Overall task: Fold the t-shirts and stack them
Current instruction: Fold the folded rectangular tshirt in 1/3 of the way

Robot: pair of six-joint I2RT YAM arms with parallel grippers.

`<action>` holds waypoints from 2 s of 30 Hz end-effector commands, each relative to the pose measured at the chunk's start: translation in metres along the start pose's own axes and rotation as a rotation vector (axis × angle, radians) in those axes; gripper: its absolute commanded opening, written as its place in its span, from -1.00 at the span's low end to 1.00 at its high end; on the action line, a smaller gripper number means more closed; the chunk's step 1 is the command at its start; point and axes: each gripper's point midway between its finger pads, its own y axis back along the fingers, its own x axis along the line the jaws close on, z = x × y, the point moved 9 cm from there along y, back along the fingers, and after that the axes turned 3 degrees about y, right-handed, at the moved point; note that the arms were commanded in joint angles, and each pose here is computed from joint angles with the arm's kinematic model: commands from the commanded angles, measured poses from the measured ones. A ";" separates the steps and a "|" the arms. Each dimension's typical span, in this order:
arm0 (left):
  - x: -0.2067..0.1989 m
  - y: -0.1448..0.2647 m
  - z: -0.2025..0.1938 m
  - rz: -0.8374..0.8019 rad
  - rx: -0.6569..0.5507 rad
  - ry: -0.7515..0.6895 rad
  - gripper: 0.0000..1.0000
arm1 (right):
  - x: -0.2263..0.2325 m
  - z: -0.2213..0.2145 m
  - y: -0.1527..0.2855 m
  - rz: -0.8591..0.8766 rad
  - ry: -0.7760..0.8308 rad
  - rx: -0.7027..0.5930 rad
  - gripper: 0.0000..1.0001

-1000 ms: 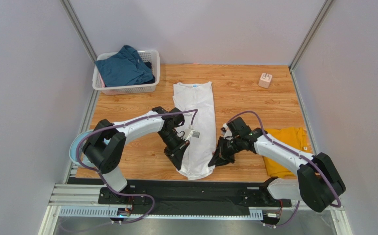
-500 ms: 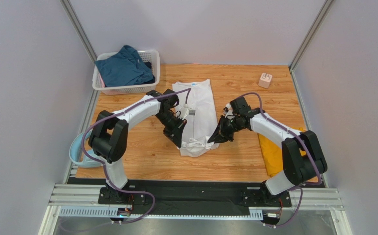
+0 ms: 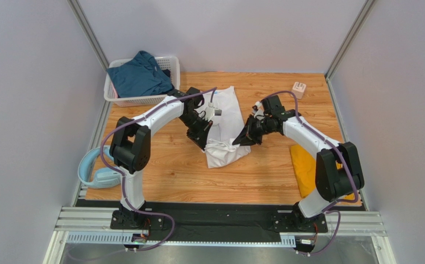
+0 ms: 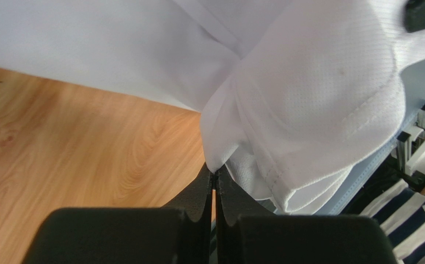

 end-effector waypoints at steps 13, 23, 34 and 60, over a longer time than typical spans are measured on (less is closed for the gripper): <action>0.046 0.040 0.038 0.216 -0.073 0.002 -1.00 | 0.004 0.066 -0.025 0.036 0.007 0.010 -1.00; 0.084 0.011 0.085 0.228 -0.061 0.034 -1.00 | -0.007 0.113 -0.067 0.096 -0.071 0.047 -0.63; 0.117 0.037 0.089 0.405 -0.057 0.026 -0.75 | -0.025 0.154 -0.057 0.104 -0.149 0.008 0.13; -0.020 0.110 -0.010 0.153 -0.360 -0.194 0.91 | 0.061 0.109 -0.097 0.091 0.239 0.151 0.04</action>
